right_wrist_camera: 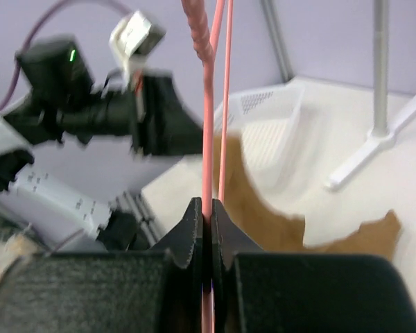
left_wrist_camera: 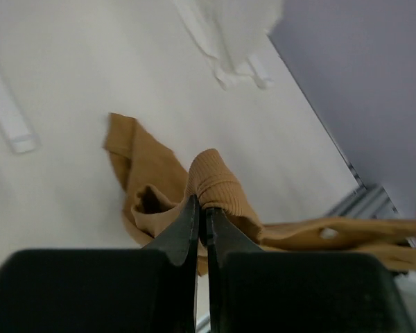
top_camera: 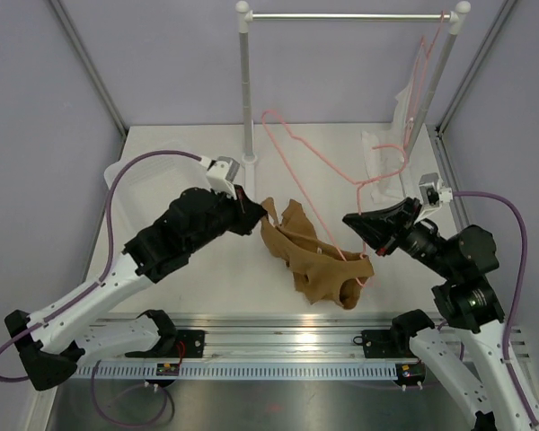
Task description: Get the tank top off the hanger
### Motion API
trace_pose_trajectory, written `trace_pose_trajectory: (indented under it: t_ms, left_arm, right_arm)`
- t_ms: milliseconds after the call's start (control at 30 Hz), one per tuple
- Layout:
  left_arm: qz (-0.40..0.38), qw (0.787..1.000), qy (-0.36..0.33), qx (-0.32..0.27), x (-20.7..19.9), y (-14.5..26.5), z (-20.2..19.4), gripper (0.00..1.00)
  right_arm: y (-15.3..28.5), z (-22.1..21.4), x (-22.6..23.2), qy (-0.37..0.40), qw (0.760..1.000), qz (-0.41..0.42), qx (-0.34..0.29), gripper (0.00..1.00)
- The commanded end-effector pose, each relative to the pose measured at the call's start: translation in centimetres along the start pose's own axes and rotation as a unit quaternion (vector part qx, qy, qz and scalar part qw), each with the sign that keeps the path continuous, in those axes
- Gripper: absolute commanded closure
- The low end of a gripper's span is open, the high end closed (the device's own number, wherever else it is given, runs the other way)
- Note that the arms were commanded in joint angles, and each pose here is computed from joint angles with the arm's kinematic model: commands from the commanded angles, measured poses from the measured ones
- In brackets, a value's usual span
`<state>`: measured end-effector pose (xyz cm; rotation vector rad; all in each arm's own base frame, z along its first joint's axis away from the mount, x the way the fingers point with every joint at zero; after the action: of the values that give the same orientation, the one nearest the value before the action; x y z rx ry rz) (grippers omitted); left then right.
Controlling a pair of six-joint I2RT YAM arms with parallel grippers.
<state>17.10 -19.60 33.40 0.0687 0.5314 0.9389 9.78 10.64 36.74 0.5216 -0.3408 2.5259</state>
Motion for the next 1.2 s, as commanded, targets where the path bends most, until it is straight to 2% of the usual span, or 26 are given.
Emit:
trace_pose_trajectory:
  t_ms: [0, 100, 167, 233, 267, 367, 467, 500, 633, 667, 867, 933, 1000, 1133, 1167]
  left_arm:
    - [-0.12, 0.992, -0.035, 0.012, -3.0, 0.6, -1.7, 1.0]
    - [-0.177, 0.981, -0.052, 0.059, -3.7, 0.3, -4.7, 1.0]
    - [-0.161, 0.983, -0.051, 0.078, -3.0, 0.0, -6.0, 1.0]
    - [-0.091, 0.992, -0.044, 0.076, -1.7, -0.5, -6.7, 1.0]
    - [-0.052, 0.993, -0.049, 0.093, -0.8, -0.6, -7.3, 1.0]
    - [0.029, 0.993, -0.066, 0.097, 0.6, -0.8, -7.4, 0.88]
    - [0.043, 0.99, -0.087, 0.105, 0.8, -0.6, -6.8, 0.55]
    - [0.034, 0.989, -0.093, 0.111, 0.6, -0.4, -6.7, 0.38]
    - [0.063, 0.986, -0.11, 0.112, 1.1, 1.6, -5.2, 0.18]
    - [0.07, 0.986, -0.111, 0.105, 1.1, 2.1, -4.6, 0.01]
    - [0.102, 0.984, -0.117, 0.091, 2.2, 5.4, -3.4, 0.01]
    - [0.101, 0.984, -0.114, 0.089, 2.5, 6.3, -3.4, 0.01]
    - [0.103, 0.983, -0.117, 0.094, 2.9, 6.6, -3.9, 0.01]
    - [0.093, 0.981, -0.133, 0.108, 3.4, 6.7, -5.0, 0.01]
    - [0.087, 0.981, -0.136, 0.111, 3.5, 6.6, -5.2, 0.01]
  right_arm:
    - [-2.3, 4.9, 0.4, 0.013, 0.985, 0.032, -0.171, 1.0]
    - [-3.3, 6.1, -0.5, 0.014, 0.971, 0.022, -0.239, 1.0]
    - [-3.8, 7.0, -1.5, 0.012, 0.966, -0.022, -0.259, 1.0]
    - [-3.7, 7.8, -1.9, 0.018, 0.971, -0.093, -0.221, 1.0]
    - [-3.9, 7.9, -2.6, 0.013, 0.97, -0.129, -0.208, 1.0]
    - [-3.7, 7.1, -4.0, -0.006, 0.967, -0.225, -0.122, 1.0]
    - [-4.0, 6.6, -5.5, -0.01, 0.955, -0.296, -0.031, 1.0]
    - [-3.8, 7.1, -5.3, -0.005, 0.951, -0.31, -0.009, 1.0]
    - [-5.6, 8.6, -7.2, 0.01, 0.929, -0.368, 0.031, 1.0]
    - [-6.7, 8.7, -8.8, 0.015, 0.916, -0.398, 0.046, 1.0]
    - [-11.0, 14.4, -11.7, 0.09, 0.886, -0.454, 0.021, 1.0]
    - [-12.9, 14.6, -13.8, 0.1, 0.875, -0.473, 0.035, 1.0]
    - [-13.7, 16.3, -14.4, 0.113, 0.874, -0.472, 0.025, 1.0]
    - [-17.2, 16.1, -18.8, 0.121, 0.866, -0.482, 0.061, 1.0]
    - [-17.4, 17.4, -18.6, 0.13, 0.865, -0.482, 0.044, 1.0]
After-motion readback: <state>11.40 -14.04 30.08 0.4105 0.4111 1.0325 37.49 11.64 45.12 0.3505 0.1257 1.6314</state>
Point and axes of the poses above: each gripper's point midway between its finger pads, its own y axis back along the fingers, its own x axis along the line the jaws close on, z = x × y, the point moved 9 cm from there along y, back along the fingers, and after that the axes turned 3 degrees about -y, right-handed, at the moved point
